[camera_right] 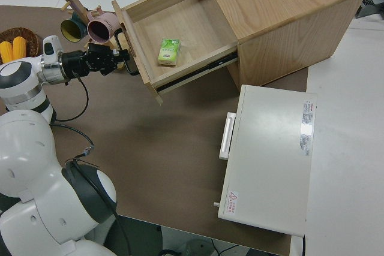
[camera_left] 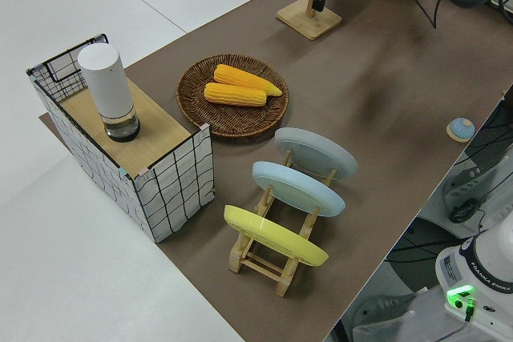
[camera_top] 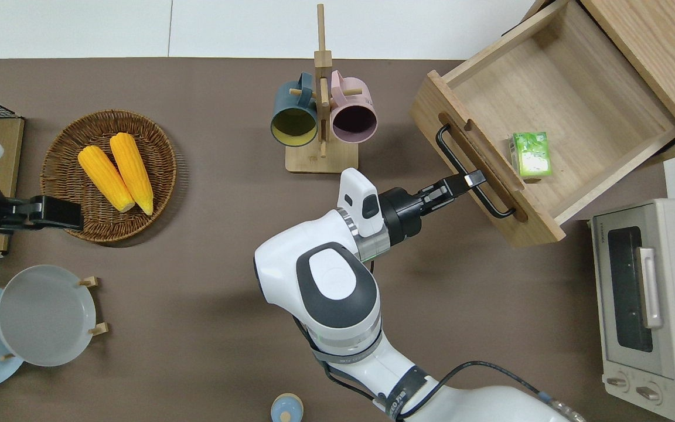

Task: Slide drawer open with right arm
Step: 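Open the right gripper and release the drawer handle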

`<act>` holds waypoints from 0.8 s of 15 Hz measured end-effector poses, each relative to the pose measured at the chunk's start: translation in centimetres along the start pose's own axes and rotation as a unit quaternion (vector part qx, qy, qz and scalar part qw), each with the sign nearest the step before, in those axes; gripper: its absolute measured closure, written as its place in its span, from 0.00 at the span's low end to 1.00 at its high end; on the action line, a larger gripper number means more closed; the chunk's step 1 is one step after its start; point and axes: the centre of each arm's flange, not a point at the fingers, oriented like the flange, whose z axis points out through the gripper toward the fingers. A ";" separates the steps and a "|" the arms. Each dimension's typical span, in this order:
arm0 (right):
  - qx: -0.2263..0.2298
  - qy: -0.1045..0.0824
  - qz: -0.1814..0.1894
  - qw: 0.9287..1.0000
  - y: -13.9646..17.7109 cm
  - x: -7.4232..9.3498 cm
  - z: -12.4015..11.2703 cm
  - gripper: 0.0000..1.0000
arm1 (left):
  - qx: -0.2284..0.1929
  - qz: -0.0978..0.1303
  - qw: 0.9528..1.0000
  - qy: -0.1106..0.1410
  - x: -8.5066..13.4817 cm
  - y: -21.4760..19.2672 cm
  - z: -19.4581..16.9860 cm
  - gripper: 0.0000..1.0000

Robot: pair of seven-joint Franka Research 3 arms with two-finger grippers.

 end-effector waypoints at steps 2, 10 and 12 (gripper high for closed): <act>0.001 -0.005 0.000 1.000 0.0 -0.1 -0.1 0.81 | 0.000 0.000 1.000 0.000 0.0 0.0 0.0 0.01; -0.010 -0.027 0.007 1.000 2.3 -1.3 -1.8 0.26 | 0.000 0.000 1.000 0.000 0.0 0.0 0.0 0.00; -0.011 -0.029 0.007 0.999 2.7 -1.3 -1.5 0.06 | 0.000 0.000 1.000 0.000 0.0 0.0 0.0 0.00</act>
